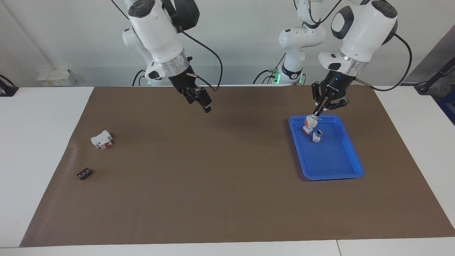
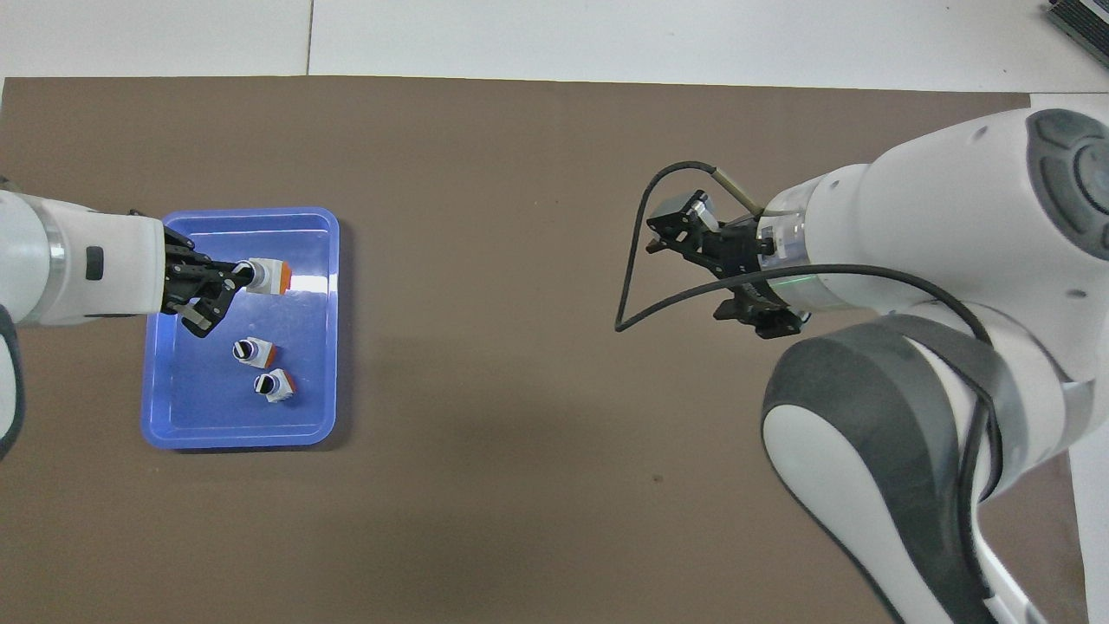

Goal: Turn and place switch with both arms
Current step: 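Lower the switch into the blue tray with the left gripper and release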

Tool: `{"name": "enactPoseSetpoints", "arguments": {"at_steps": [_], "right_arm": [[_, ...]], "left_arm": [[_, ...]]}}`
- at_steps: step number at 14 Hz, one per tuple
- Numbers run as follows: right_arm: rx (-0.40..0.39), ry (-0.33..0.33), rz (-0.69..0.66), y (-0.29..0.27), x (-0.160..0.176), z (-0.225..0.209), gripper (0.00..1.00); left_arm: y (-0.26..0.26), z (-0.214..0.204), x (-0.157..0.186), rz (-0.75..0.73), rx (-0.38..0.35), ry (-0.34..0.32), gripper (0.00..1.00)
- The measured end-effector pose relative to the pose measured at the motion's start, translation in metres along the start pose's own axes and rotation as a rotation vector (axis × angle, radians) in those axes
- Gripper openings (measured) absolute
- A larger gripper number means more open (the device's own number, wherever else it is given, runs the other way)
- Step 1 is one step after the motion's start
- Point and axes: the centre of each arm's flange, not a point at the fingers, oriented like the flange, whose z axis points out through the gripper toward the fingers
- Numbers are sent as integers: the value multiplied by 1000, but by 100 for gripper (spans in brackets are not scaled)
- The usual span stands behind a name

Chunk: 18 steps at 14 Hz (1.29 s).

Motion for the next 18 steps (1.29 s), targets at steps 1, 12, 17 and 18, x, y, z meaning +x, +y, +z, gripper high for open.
{"name": "enactPoseSetpoints", "arguments": {"at_steps": [1, 12, 17, 18], "right_arm": [[-48, 26, -94, 14, 16, -1, 99], [-223, 83, -437, 136, 88, -101, 99], [-241, 47, -453, 172, 105, -124, 99], [-244, 40, -455, 172, 104, -120, 99]], "left_arm": [[-9, 12, -13, 23, 18, -19, 9], [-4, 161, -56, 125, -13, -113, 9], [2, 158, -50, 141, -9, -110, 14], [4, 152, -46, 143, 1, -104, 25]]}}
